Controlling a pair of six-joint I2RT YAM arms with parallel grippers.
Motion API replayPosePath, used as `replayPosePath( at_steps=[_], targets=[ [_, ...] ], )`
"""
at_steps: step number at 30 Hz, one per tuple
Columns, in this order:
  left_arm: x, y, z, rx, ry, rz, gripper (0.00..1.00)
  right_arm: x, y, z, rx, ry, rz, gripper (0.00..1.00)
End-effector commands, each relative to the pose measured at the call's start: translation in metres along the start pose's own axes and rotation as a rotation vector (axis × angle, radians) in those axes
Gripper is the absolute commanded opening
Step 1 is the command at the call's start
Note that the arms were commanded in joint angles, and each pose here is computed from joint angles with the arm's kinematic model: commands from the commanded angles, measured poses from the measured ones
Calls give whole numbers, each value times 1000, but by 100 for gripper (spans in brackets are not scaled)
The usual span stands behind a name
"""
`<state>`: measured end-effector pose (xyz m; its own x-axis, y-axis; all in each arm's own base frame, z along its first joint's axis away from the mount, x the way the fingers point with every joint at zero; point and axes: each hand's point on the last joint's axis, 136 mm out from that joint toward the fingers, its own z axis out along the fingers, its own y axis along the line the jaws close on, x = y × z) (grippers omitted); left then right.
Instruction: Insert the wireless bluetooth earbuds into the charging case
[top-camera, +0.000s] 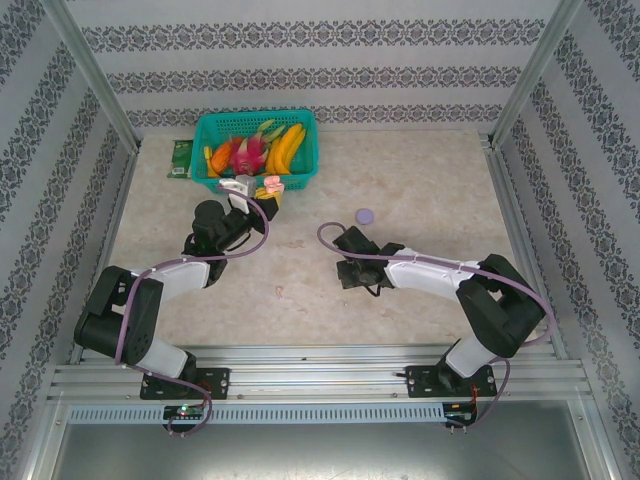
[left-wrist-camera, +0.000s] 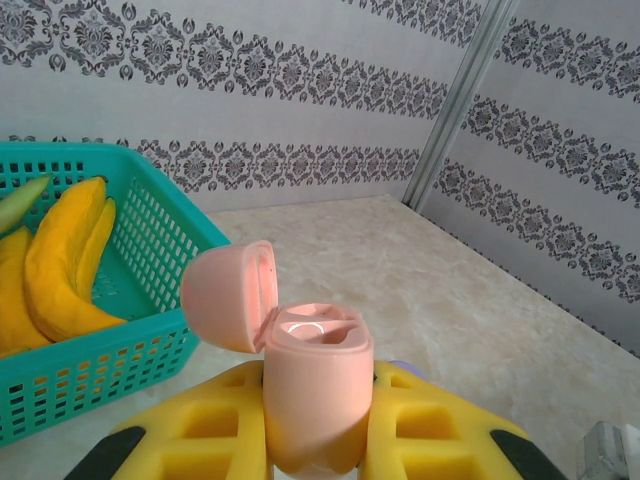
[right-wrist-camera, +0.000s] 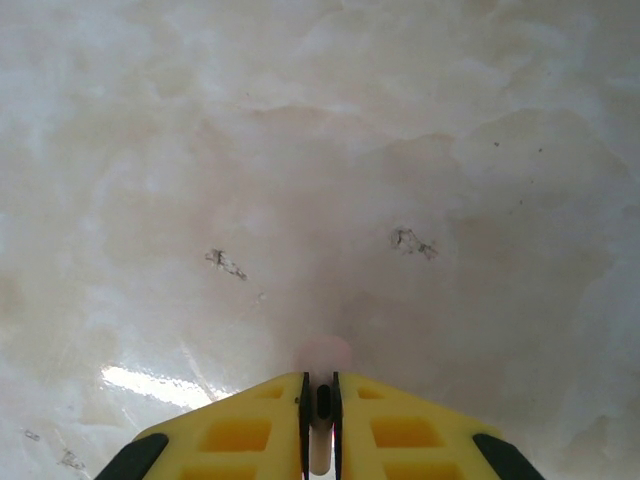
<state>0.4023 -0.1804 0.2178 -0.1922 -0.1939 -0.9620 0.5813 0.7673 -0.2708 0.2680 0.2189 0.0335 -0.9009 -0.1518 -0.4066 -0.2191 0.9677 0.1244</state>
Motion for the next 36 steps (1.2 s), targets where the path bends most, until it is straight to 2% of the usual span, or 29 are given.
replayPosePath(
  at_steps=[1,5,12,28,36],
  targets=[
    [4,-9,1,29,5,-11,0,13,-4,7,12,40,-7,16],
    [3,-9,2,30,3,-10,0,21,-7,10,30,78,3,18],
    [2,-10,2,32,-1,-5,0,22,-9,10,78,129,41,33],
    [0,-11,2,31,-10,3,0,10,-7,14,179,157,12,33],
    [-2,-11,2,32,-14,5,0,3,-13,18,180,161,15,32]
  ],
)
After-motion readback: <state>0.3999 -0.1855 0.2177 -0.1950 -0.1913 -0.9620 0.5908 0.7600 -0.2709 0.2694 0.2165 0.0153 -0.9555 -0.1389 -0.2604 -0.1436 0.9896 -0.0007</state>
